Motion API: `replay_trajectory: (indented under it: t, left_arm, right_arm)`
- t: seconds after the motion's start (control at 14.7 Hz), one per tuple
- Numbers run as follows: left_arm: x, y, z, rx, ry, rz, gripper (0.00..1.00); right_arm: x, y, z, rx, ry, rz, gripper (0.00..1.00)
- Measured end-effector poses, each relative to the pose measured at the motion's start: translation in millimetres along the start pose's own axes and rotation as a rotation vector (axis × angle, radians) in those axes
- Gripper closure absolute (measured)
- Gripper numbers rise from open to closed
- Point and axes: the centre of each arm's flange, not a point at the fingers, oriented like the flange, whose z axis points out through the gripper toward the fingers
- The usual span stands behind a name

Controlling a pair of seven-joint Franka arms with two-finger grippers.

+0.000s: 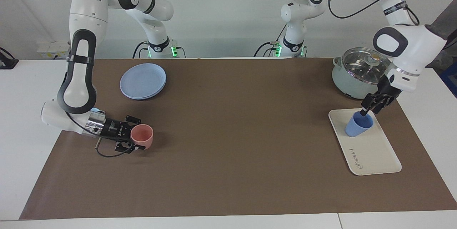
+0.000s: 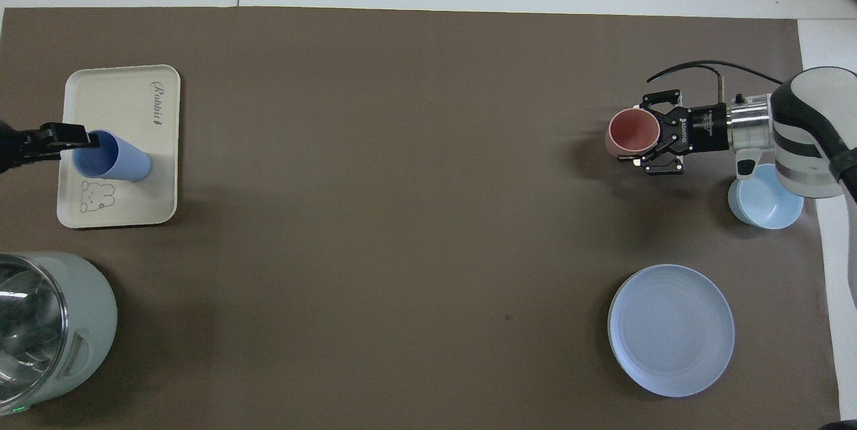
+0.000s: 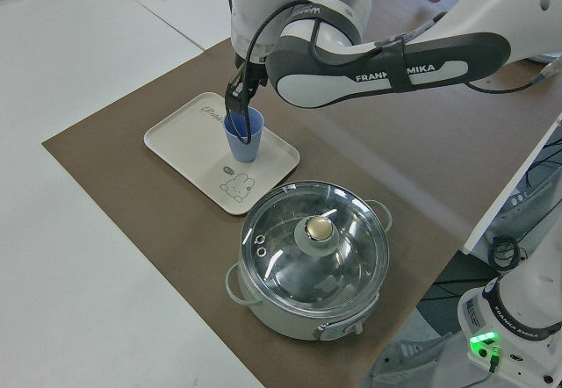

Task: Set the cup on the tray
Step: 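Set the pink cup down with the right gripper and release it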

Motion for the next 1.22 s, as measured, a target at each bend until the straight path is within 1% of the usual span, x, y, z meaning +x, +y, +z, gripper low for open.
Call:
replay_trajectory:
  t: [0.07,0.2,0.27,0.34,0.41,0.54,0.75,0.88,1.02,1.09,1.22]
  left_arm:
    - [-1.7,7.5,-24.3,0.003,0.001,0.018,0.02]
    - [-13.3,22.4,-60.8,0.018,-0.010,0.055,0.00]
    - [-20.9,33.1,-72.3,0.024,-0.025,0.078,0.00]
    - [-28.5,47.1,-80.3,0.036,-0.044,0.108,0.00]
    - [-35.8,63.6,-84.8,0.054,-0.067,0.139,0.00]
    - [-51.3,103.9,-83.1,0.094,-0.119,0.200,0.00]
    - [-75.0,150.3,-64.2,0.113,-0.178,0.280,0.00]
    - [-86.0,163.9,-55.6,0.141,-0.212,0.324,0.00]
    - [-90.0,174.1,-61.2,0.163,-0.233,0.353,0.00]
    - [-89.4,176.6,-68.1,0.171,-0.239,0.360,0.00]
    - [-83.1,177.1,-81.9,0.209,-0.248,0.373,0.00]
  right_arm:
    - [2.2,0.2,-3.0,0.004,0.000,0.002,0.20]
    - [5.6,0.8,-7.6,0.010,0.003,-0.012,0.20]
    - [5.9,1.1,-8.9,0.006,0.010,-0.028,0.15]
    - [5.4,1.5,-10.2,0.002,0.019,-0.041,0.06]
    - [5.0,1.7,-12.3,0.000,0.026,-0.051,0.00]
    - [8.8,3.4,-21.1,-0.003,0.047,-0.075,0.00]
    - [21.1,7.8,-35.8,-0.024,0.097,-0.151,0.00]
    - [27.2,11.7,-44.4,-0.075,0.164,-0.249,0.00]
    - [24.9,13.3,-54.0,-0.127,0.236,-0.361,0.00]
    - [21.0,12.6,-61.7,-0.157,0.289,-0.444,0.00]
    - [4.9,12.5,-79.2,-0.253,0.408,-0.639,0.00]
